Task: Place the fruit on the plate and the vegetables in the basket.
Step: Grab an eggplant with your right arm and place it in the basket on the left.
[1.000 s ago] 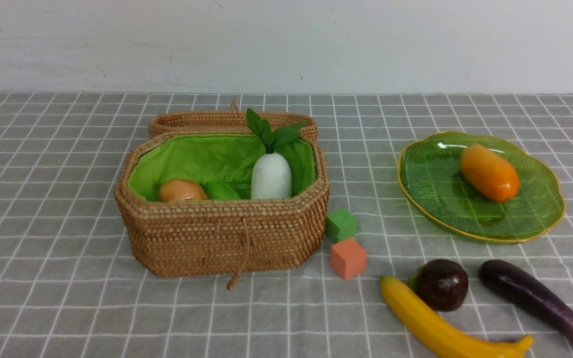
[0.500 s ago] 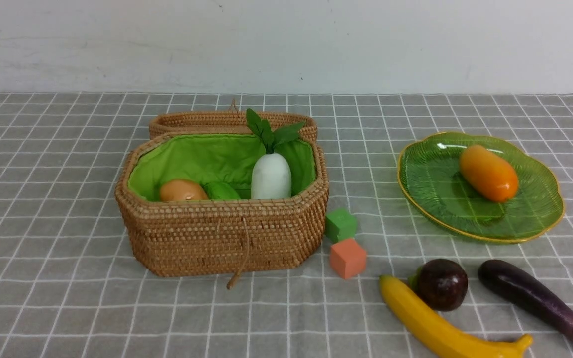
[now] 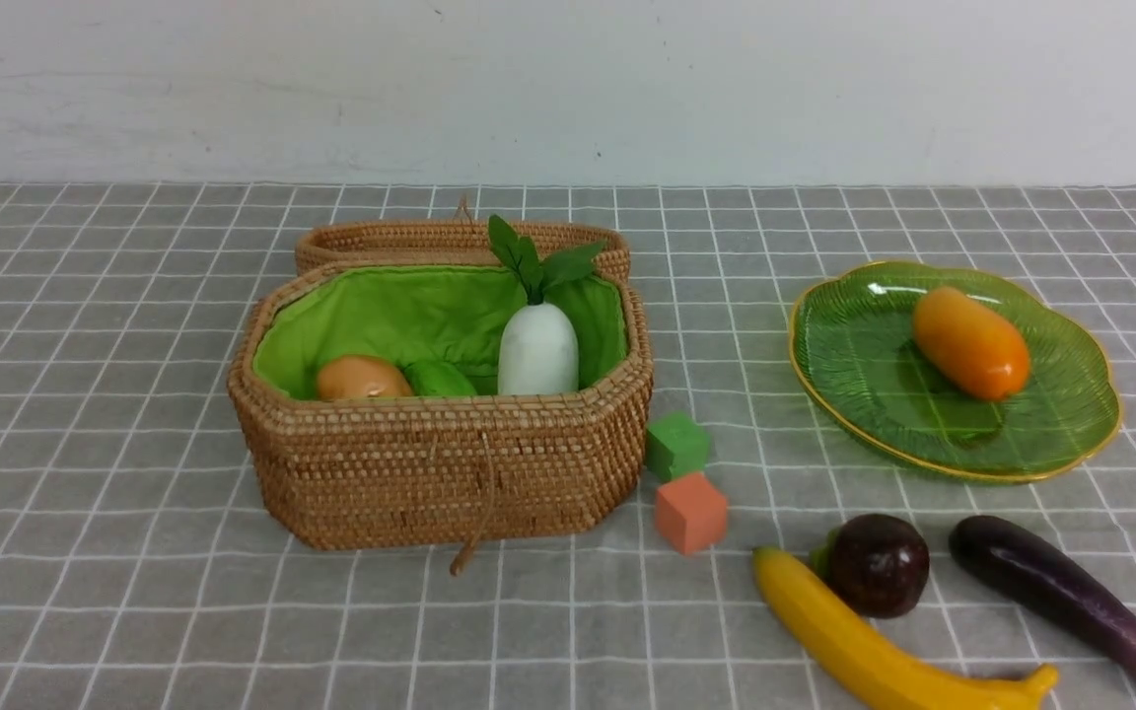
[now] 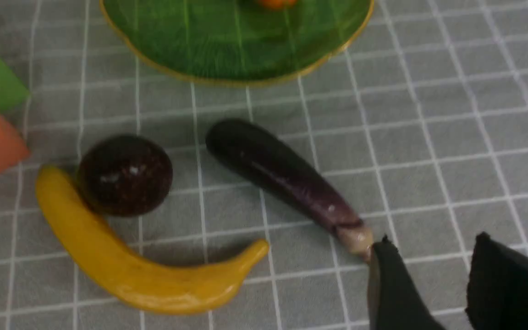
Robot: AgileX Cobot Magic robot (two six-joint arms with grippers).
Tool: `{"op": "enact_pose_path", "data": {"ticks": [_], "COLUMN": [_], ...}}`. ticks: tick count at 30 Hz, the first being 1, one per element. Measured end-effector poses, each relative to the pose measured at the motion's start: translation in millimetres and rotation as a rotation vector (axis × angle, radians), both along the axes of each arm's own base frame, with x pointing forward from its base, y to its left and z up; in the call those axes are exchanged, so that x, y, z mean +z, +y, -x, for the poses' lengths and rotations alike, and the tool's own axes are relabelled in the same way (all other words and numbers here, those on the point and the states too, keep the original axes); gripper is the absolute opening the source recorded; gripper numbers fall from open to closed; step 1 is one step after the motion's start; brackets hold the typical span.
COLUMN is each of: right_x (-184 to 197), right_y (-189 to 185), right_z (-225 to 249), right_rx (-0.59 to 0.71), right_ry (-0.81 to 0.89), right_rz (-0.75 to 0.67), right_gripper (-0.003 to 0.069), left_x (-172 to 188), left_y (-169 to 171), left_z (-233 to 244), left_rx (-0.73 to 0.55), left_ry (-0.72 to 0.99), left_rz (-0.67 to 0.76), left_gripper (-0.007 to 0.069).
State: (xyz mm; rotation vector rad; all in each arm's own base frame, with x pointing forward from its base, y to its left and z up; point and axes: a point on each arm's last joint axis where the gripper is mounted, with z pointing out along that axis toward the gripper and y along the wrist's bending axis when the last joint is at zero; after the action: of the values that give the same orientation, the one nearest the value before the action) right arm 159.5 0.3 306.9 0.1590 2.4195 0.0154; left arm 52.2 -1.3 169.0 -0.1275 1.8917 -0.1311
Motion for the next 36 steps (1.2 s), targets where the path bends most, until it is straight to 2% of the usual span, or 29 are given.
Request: {"op": "enact_pose_path", "data": {"ticks": [3,10,15,19,23,25,28,29,36], "right_x": [-26.4,-55.3,-96.5,-113.1,-126.4,-129.1,-129.6,-129.1,-111.3], "right_y": [1.4,7.9,10.5,10.8,10.3,10.1,10.0,10.0,11.0], "right_z": [-37.3,-108.2,-134.0,-141.2,-146.5,-146.6,-145.0,-144.7,-135.4], "right_rx": [0.019,0.155,0.254,0.293,0.327,0.332,0.334,0.334,0.328], "right_ry": [0.165,0.334,0.471,0.501,0.525,0.538,0.559,0.563,0.571], "right_rz": [0.017,0.063,0.086,0.103,0.125,0.128,0.126,0.125,0.105], "right_gripper": [0.0339,0.0524,0.0572,0.0572,0.0529,0.0470,0.0310,0.0286,0.0299], "left_x": [0.0,0.0,0.0,0.0,0.0,0.0,0.0,0.0,0.0], "left_y": [0.0,0.0,0.0,0.0,0.0,0.0,0.0,0.0,0.0], "left_z": [0.0,0.0,0.0,0.0,0.0,0.0,0.0,0.0,0.0], "left_rx": [0.000,0.000,0.000,0.000,0.000,0.000,0.000,0.000,0.000], "left_ry": [0.000,0.000,0.000,0.000,0.000,0.000,0.000,0.000,0.000], "left_rz": [0.000,0.000,0.000,0.000,0.000,0.000,0.000,0.000,0.001], "left_gripper": [0.0050,0.0060,0.0066,0.0070,0.0071,0.0071,0.0071,0.0071,0.0078]}}
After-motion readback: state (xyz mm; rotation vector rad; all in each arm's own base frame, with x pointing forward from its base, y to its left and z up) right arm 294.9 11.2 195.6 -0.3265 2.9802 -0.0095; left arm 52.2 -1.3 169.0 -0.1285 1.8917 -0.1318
